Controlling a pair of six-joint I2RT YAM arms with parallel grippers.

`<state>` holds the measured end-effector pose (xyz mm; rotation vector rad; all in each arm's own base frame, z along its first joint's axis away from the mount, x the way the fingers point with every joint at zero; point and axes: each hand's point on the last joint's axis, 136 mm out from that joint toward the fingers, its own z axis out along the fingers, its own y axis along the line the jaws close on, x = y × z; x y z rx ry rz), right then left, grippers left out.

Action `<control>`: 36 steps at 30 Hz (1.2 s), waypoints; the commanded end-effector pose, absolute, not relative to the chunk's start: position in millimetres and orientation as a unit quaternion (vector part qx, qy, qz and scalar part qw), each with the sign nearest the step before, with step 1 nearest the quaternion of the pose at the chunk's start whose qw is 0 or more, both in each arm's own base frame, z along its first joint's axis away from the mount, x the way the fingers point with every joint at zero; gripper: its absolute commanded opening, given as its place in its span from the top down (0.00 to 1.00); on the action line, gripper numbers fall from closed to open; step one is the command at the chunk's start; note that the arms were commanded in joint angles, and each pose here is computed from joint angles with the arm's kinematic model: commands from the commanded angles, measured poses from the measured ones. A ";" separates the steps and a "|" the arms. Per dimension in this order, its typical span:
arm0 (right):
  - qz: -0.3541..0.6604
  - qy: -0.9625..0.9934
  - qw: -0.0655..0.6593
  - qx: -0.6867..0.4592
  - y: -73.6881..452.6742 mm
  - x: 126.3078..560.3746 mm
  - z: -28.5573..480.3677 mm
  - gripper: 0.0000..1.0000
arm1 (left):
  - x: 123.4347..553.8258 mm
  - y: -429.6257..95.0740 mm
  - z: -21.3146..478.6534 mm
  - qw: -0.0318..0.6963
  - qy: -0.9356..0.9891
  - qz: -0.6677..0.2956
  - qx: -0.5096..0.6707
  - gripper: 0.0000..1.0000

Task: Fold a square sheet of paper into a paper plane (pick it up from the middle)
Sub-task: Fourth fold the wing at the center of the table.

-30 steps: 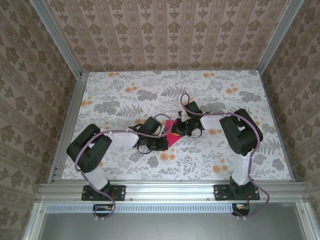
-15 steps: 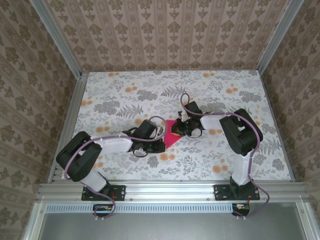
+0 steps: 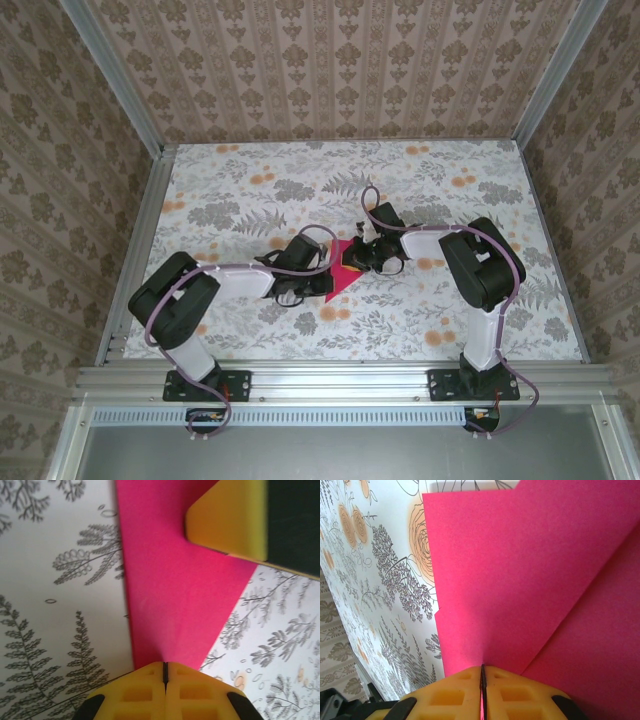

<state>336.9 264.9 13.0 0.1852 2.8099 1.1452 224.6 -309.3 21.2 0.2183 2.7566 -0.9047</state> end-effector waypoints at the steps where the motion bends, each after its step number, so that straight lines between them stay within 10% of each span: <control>1: 0.355 0.930 0.054 0.078 256.1 338.5 4.0 0.88 | 222.9 -305.6 14.0 0.104 0.949 -0.291 0.063 0.98; 36: 0.302 0.949 0.058 0.065 241.5 358.9 -14.5 0.90 | 179.4 -277.0 -20.7 0.022 0.967 -0.244 0.064 1.00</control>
